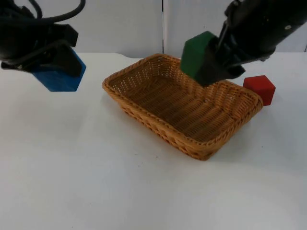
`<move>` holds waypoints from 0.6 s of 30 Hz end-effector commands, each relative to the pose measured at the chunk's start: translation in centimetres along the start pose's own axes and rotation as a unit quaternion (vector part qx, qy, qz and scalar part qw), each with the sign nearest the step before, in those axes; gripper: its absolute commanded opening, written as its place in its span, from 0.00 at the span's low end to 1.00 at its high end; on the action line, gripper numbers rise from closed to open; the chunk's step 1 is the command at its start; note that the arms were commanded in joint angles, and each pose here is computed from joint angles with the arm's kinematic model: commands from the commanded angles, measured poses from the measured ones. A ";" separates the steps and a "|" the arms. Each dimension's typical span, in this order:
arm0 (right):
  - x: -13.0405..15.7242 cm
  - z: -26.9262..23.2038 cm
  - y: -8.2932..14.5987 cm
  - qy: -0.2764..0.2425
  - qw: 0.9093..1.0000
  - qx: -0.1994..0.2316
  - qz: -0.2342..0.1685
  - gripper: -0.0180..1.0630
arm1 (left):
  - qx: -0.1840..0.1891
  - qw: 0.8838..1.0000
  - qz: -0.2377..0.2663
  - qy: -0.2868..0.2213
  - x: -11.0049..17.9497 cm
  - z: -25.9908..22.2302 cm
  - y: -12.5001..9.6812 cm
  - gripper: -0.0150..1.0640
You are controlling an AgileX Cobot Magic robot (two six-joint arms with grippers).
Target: Pick up one cube with each hand and place exactly two cubes into the same basket, leaving the remaining cube outside.
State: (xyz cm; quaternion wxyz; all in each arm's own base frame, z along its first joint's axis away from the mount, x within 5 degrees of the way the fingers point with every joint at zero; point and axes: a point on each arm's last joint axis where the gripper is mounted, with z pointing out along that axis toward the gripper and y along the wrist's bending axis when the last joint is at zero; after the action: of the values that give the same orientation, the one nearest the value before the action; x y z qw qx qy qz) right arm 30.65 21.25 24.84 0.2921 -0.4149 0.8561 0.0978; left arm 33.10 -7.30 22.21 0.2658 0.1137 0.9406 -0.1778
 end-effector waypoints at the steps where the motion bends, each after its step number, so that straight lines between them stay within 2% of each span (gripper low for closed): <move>1: -0.3 -0.7 -1.2 -0.022 1.000 0.018 0.011 0.01 | 0.016 1.000 0.006 -0.011 -1.2 0.8 -0.8 0.01; 10: -0.4 0.3 -1.8 -0.036 0.999 0.032 0.014 0.01 | 0.042 0.998 0.039 -0.003 -3.9 4.4 -2.8 0.01; 18: -0.5 3.2 -3.2 -0.012 0.999 0.030 0.026 0.01 | 0.047 0.998 0.049 -0.002 -5.5 6.9 -2.6 0.01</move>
State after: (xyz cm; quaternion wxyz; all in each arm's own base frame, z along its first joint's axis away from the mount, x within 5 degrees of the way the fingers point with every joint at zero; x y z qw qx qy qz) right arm 34.38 20.89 22.42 0.3039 -0.3857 0.8670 0.0847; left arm 39.83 -12.68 20.28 0.2696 0.1703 0.9264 -0.2003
